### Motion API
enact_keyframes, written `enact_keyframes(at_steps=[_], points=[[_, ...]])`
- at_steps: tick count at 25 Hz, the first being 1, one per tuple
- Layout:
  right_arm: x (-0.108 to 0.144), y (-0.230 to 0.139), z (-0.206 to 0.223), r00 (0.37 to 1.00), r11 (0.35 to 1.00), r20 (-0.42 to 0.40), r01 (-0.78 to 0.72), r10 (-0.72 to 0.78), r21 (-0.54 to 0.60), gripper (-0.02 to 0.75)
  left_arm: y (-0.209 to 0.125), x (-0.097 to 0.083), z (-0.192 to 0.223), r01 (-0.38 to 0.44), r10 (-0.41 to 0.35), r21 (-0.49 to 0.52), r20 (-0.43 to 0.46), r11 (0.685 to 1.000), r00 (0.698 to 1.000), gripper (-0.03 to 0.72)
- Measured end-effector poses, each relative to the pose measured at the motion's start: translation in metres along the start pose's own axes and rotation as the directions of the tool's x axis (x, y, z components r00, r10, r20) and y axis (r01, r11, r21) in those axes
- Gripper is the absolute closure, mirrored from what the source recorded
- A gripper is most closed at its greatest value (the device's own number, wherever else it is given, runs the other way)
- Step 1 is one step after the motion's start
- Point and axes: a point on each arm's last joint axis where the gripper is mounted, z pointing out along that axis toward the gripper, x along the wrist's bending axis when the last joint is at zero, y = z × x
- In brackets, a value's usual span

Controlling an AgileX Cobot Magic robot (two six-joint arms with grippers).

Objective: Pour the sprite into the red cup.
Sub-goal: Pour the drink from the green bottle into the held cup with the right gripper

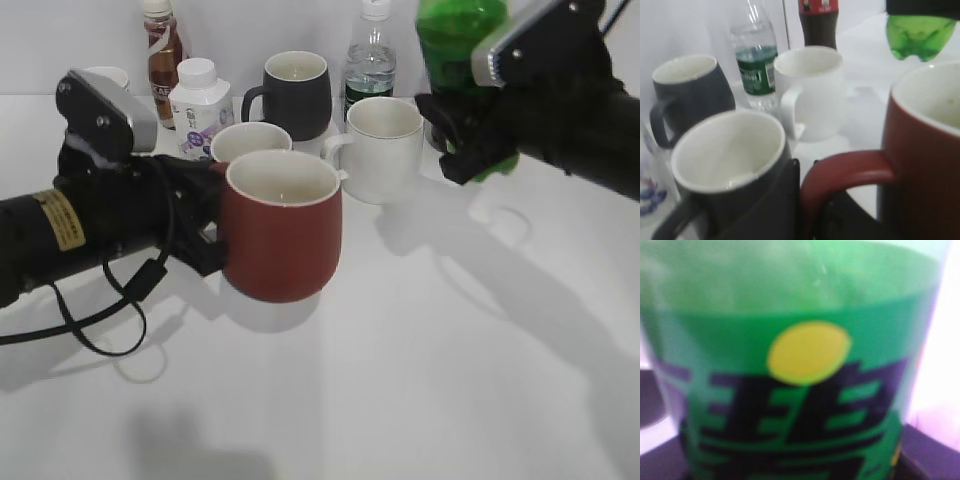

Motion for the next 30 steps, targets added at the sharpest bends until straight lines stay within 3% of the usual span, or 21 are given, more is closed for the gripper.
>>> enact_keyframes(at_steps=[7, 14, 22, 30], points=[[-0.004, 0.022, 0.024, 0.975, 0.977, -0.087, 0.198, -0.204, -0.077, 0.301, 0.005, -0.001, 0.002, -0.022, 0.023, -0.032, 0.021, 0.999, 1.000, 0.643], [-0.001, 0.026, 0.028, 0.895, 0.905, -0.142, 0.408, -0.423, -0.120, 0.301, 0.004, -0.006, 0.002, -0.078, 0.080, -0.027, 0.076, 0.997, 0.994, 0.643], [0.000, 0.024, 0.028, 0.820, 0.832, -0.144, 0.542, -0.554, -0.118, 0.301, 0.005, -0.007, 0.001, -0.085, 0.088, -0.031, 0.084, 0.996, 0.993, 0.643], [0.001, 0.015, 0.027, 0.747, 0.771, -0.208, 0.633, -0.631, -0.067, 0.301, 0.007, -0.002, 0.001, -0.047, 0.049, -0.050, 0.043, 0.998, 0.998, 0.643]])
